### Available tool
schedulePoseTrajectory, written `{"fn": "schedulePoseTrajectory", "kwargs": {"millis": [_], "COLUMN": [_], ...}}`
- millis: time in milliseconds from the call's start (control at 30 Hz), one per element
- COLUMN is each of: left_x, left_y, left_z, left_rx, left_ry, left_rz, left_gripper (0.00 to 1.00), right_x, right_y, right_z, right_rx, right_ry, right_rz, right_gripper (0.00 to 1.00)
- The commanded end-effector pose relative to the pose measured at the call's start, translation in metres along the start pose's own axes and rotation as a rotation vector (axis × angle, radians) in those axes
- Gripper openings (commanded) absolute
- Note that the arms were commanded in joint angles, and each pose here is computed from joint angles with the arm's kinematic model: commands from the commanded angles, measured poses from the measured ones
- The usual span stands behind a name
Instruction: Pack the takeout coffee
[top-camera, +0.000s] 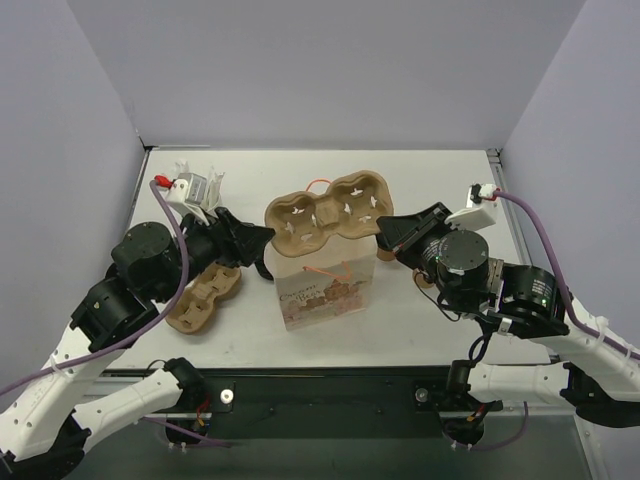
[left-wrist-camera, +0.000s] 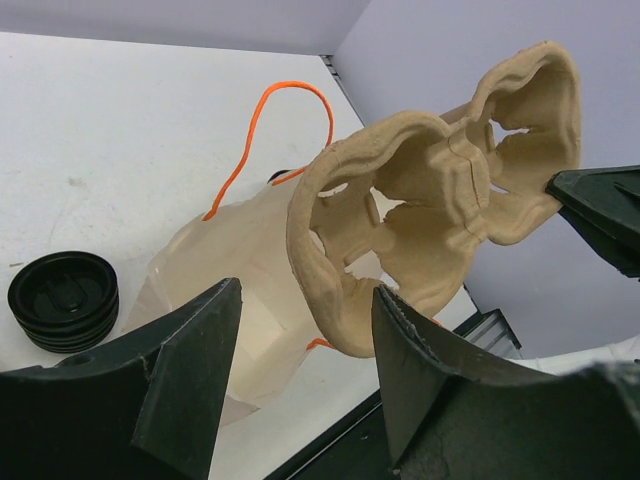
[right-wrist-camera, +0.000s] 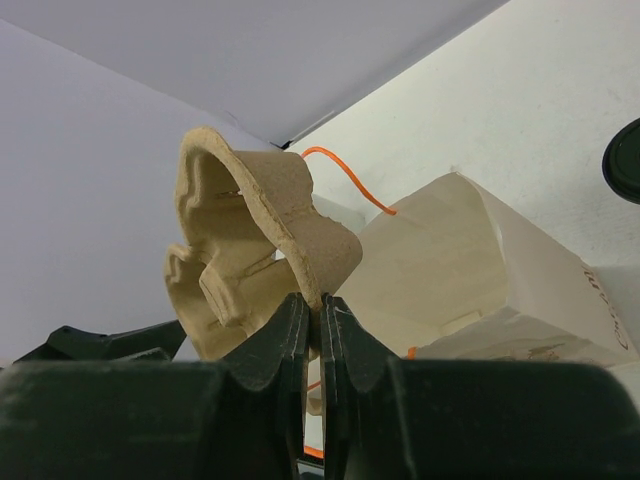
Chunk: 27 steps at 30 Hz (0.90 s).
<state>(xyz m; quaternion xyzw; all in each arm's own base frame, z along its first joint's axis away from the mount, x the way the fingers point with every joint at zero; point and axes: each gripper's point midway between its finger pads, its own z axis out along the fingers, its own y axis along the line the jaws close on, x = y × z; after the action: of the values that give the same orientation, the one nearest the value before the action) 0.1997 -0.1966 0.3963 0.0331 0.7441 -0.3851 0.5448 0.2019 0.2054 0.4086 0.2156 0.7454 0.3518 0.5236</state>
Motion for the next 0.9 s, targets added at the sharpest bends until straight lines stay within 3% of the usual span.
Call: {"fn": "schedulePoseTrajectory", "kwargs": {"millis": [0, 600, 767, 867], "left_x": [-0.011, 0.002, 0.004, 0.000], "left_y": [-0.009, -0.006, -0.008, -0.009], "left_z": [0.005, 0.009, 0.010, 0.009], "left_rx": [0.036, 0.012, 0.017, 0.019], "left_ry": [-0.041, 0.022, 0.027, 0.019], "left_rz": [-0.023, -0.058, -0.072, -0.074], "left_gripper": [0.64, 0.62, 0.51, 0.35], "right_x": [0.000, 0.005, 0.007, 0.008], "right_y": [0.007, 0.011, 0.009, 0.006], "right_z": [0.002, 0.002, 0.002, 0.002], "right_rx": [-0.024, -0.055, -0.056, -0.054], "right_ry": [-0.009, 0.001, 0.007, 0.008], "right_rz": [0.065, 0.117, 0.118, 0.094], "right_gripper": [0.00, 0.00, 0.00, 0.01]}}
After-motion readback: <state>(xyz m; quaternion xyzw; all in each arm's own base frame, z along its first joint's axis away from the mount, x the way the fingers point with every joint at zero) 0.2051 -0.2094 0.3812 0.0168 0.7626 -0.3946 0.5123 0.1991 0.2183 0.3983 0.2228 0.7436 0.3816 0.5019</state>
